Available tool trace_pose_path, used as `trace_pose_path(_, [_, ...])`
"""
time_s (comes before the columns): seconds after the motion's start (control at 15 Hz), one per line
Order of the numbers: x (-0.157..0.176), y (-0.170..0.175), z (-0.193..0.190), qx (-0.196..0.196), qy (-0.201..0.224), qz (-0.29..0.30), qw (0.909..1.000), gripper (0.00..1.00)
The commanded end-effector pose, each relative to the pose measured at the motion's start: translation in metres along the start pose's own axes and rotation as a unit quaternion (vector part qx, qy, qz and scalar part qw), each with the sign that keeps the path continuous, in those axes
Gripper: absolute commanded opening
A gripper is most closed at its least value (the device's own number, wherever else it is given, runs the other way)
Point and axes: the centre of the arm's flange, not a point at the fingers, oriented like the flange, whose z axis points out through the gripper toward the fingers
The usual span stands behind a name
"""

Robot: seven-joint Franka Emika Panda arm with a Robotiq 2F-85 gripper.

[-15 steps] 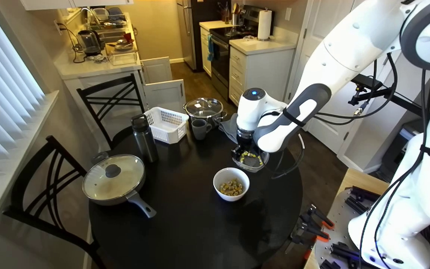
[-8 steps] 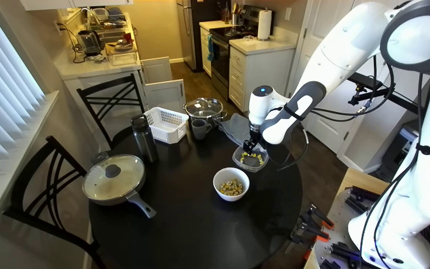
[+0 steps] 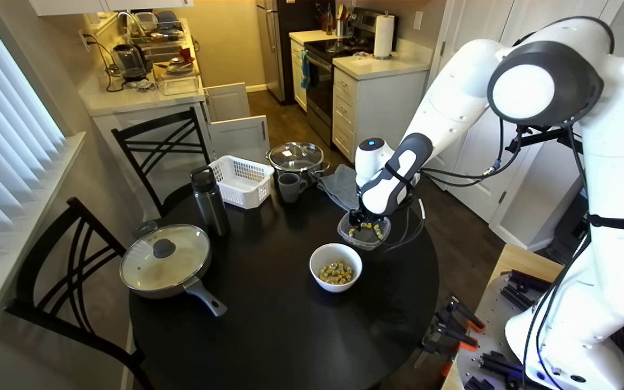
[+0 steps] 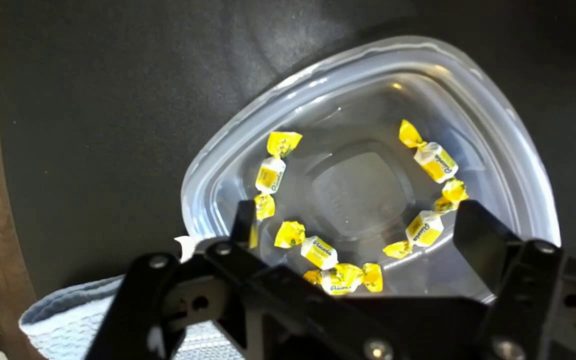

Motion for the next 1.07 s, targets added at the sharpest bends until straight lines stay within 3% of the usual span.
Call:
trace_pose_path(0.0, [0.019, -0.007, 0.022, 0.000, -0.012, 0.016, 0.9998, 1.00])
trace_pose_path(0.8, [0.037, -0.030, 0.047, 0.031, -0.013, 0.051, 0.9981, 1.00])
trace_pose_path(0.93, [0.036, -0.031, 0.050, 0.034, -0.016, 0.058, 0.9976, 0.73])
trace_pose_path(1.0, [0.036, -0.032, 0.051, 0.035, -0.017, 0.061, 0.9974, 0.67])
